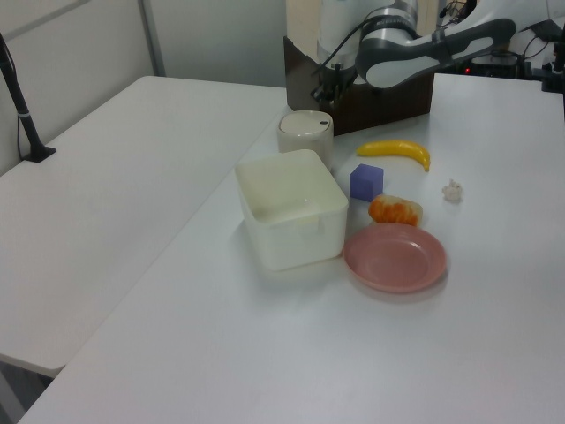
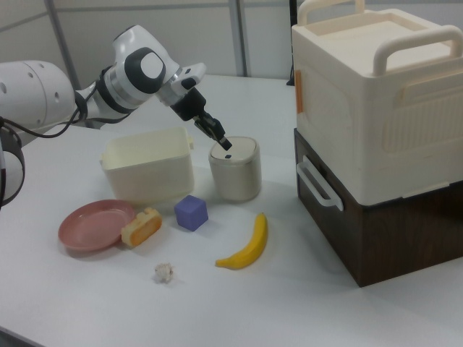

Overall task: Open the trash can
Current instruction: 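Move the gripper over the cream trash can's lid, then lower the gripper and grasp the lid's front edge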

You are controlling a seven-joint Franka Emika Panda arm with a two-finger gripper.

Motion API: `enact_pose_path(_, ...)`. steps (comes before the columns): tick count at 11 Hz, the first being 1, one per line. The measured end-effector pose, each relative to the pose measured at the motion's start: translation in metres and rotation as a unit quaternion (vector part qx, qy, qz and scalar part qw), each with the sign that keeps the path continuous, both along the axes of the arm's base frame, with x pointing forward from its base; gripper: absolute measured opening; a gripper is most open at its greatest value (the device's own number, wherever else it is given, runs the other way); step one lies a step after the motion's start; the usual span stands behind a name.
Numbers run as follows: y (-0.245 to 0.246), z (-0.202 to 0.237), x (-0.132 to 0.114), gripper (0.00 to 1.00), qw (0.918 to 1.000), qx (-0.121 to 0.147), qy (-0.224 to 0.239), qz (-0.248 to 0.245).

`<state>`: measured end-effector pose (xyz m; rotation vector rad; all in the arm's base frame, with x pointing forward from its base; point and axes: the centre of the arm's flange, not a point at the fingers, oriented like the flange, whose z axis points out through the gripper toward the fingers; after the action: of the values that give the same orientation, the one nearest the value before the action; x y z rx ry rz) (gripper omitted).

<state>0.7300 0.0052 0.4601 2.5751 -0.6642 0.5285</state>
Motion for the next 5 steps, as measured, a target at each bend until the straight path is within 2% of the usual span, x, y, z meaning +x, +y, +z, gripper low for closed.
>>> enact_pose_path(5,0.001,-0.017,0.010,0.01,0.9998,-0.016,-0.006,-0.013)
